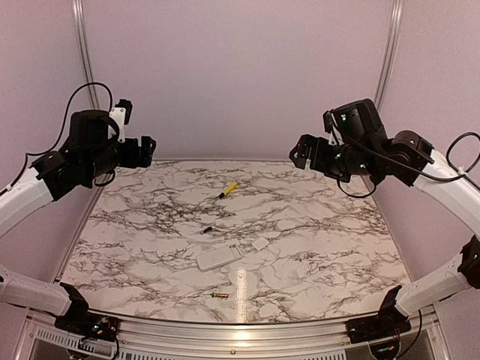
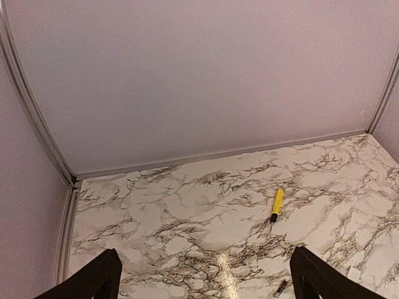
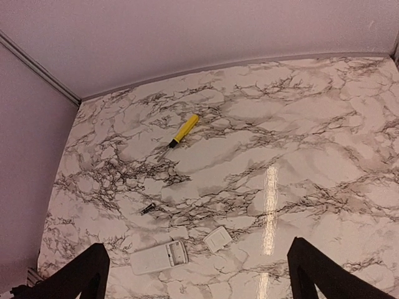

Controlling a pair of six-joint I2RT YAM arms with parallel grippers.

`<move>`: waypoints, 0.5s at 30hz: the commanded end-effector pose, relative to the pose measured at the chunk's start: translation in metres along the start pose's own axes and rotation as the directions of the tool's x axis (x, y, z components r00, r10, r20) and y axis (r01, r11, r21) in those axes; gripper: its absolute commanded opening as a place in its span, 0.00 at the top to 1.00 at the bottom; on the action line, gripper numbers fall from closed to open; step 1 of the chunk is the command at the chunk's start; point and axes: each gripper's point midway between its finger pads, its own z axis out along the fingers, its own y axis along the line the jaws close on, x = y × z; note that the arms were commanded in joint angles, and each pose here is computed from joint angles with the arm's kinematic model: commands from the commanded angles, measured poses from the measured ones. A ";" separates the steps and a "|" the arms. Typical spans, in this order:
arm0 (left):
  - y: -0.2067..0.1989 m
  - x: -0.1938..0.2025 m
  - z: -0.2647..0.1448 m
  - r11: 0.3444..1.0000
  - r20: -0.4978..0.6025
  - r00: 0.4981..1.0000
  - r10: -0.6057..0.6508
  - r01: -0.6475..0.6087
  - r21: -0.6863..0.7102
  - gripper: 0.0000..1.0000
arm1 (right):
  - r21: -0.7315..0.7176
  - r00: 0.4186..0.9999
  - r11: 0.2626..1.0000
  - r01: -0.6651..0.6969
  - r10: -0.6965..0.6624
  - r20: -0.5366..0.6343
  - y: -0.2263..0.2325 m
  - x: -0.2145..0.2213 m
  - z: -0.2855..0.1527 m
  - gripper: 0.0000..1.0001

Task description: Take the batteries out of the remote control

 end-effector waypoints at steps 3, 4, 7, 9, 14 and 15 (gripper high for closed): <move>0.050 0.024 -0.047 0.989 0.022 0.998 0.065 -0.061 -0.135 0.01 | 0.010 0.977 1.000 -0.005 0.003 0.212 -0.006 -0.048 -0.032 0.02; 0.055 0.028 -0.053 0.988 0.028 0.998 0.065 -0.060 -0.145 0.01 | 0.022 0.973 1.000 -0.014 0.009 0.229 -0.011 -0.049 -0.035 0.02; 0.067 0.039 -0.071 0.984 0.044 0.997 0.060 -0.051 -0.168 0.01 | 0.044 0.960 0.998 -0.048 0.033 0.279 -0.024 -0.051 -0.043 0.02; 0.072 0.046 -0.081 0.983 0.047 0.998 0.052 -0.043 -0.178 0.01 | 0.039 0.953 0.997 -0.066 0.051 0.299 -0.030 -0.049 -0.047 0.01; 0.083 0.063 -0.095 0.979 0.041 0.999 0.032 -0.023 -0.201 0.01 | 0.015 0.945 0.995 -0.103 0.093 0.313 -0.039 -0.040 -0.050 0.01; 0.084 0.065 -0.096 0.979 0.042 0.999 0.027 -0.018 -0.201 0.01 | 0.014 0.945 0.994 -0.106 0.097 0.312 -0.040 -0.039 -0.050 0.02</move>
